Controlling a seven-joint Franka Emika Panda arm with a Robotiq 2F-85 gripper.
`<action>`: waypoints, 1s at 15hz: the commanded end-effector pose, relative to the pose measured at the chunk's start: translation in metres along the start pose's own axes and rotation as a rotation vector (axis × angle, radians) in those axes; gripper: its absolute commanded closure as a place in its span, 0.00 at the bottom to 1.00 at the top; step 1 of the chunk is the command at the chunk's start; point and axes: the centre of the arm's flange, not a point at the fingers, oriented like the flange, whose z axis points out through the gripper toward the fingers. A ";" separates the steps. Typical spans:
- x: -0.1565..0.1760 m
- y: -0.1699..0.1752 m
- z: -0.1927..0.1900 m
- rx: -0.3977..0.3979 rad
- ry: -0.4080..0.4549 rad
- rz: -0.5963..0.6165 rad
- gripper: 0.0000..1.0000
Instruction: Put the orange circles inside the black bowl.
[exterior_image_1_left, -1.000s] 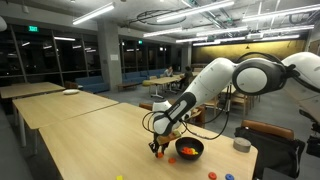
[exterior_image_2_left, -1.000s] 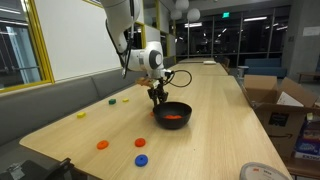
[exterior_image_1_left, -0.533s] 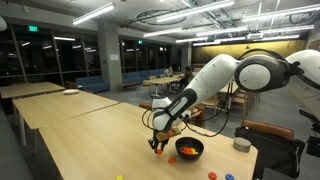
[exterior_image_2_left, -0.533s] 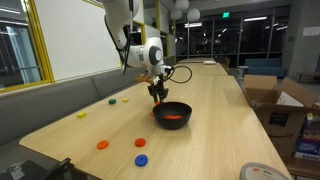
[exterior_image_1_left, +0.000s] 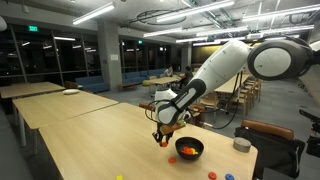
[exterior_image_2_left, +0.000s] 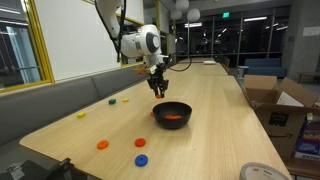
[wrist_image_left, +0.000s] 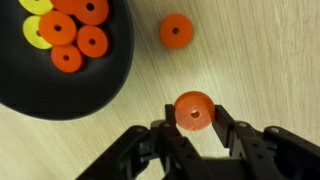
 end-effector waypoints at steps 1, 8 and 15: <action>-0.035 0.019 -0.027 -0.072 -0.005 0.047 0.75; -0.076 0.064 -0.033 -0.214 -0.056 0.124 0.75; -0.097 0.092 -0.016 -0.223 -0.079 0.153 0.18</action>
